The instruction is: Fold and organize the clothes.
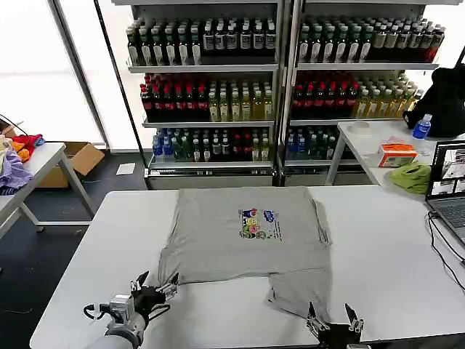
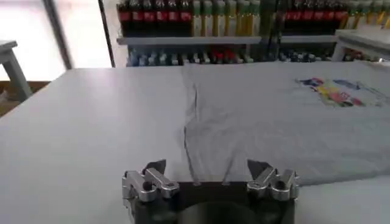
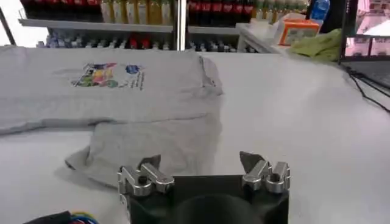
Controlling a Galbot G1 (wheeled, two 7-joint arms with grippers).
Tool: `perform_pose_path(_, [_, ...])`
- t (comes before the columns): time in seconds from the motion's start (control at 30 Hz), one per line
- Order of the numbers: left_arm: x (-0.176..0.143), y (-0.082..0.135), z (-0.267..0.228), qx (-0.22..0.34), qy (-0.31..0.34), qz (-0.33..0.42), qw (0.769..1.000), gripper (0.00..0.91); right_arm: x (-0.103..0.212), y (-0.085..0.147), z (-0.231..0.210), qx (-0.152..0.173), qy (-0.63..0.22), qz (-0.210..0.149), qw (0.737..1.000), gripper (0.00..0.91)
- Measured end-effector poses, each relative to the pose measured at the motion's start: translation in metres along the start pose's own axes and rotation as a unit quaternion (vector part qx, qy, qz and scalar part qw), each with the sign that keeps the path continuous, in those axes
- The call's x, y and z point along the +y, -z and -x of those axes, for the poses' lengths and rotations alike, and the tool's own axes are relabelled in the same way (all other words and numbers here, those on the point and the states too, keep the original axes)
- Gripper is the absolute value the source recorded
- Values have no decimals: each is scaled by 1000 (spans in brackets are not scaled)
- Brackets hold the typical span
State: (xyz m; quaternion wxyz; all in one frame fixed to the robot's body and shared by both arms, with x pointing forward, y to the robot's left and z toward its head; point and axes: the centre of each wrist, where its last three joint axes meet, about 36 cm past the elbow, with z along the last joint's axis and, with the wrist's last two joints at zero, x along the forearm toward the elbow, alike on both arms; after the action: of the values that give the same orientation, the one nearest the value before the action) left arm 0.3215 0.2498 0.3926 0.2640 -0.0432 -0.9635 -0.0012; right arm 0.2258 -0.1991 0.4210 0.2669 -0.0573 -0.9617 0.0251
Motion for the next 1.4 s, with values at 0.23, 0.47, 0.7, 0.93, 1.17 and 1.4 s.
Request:
perform_pose_path(0.23, [0,-4,0,9,-1,-4,1000,675,1,-6,6,8,-2,-1,1000,867])
perform_pose_path(0.47, [0,-8,0,16,1,-1,1000,71,2,-15,10,18,0,4,1000,302])
perform_pose_path(0.7, [0,-15,-1,26,0,5,1000,10,3,-25,16,21,0,8,1000,0])
perform_pose_path(0.93, [-6,-19,-2,31,-7,4,999,0,5,-31,15,11,6,6,1000,0])
perform_pose_path(1.17, [-10,-20,-2,25,-12,-3,1000,0,5,-25,13,-17,11,1,1000,0])
perform_pose_path(1.4, [-12,-12,0,1,-11,-13,1000,0,1,-3,16,-78,15,-1,997,0])
